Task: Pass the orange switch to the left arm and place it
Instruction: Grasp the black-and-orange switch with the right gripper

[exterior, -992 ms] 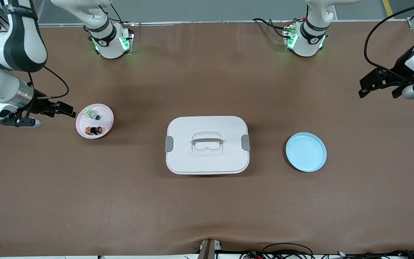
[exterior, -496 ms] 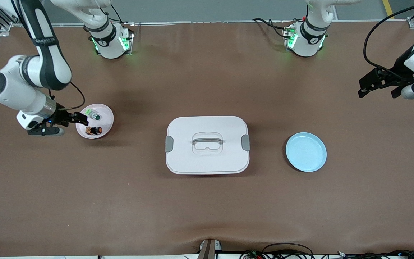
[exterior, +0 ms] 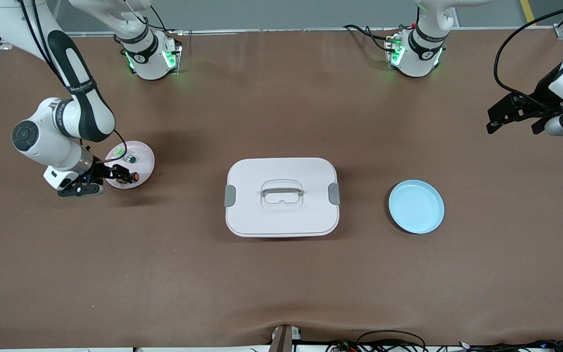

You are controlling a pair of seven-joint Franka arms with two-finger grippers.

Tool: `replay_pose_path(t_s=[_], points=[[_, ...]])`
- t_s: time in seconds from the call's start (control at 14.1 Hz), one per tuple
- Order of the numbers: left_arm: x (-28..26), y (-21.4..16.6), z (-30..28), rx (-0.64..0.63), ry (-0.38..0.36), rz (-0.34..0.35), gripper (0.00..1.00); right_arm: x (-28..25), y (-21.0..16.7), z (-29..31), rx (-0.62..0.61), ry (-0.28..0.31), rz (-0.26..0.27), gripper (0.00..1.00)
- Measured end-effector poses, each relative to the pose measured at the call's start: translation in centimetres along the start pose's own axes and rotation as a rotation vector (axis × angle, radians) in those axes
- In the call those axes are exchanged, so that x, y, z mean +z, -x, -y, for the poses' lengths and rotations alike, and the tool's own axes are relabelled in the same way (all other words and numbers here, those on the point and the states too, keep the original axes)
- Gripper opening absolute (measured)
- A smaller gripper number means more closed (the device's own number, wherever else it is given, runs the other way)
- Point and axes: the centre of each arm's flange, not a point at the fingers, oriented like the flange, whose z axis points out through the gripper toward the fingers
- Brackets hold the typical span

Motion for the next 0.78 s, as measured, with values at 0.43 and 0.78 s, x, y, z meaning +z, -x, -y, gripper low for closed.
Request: replay_pose_path(t_s=[0.43,0.78], points=[[-1.2,-0.4,0.5,-0.012,0.023,-0.028,1.0,1.6,1.3,0.0,0.012,-0.002,0.011,1.0],[1.7,-1.7,0.2,-0.005,0.031,0.022,1.0,3.0,2.3,0.5,0.039,-0.02,0.018,1.0]])
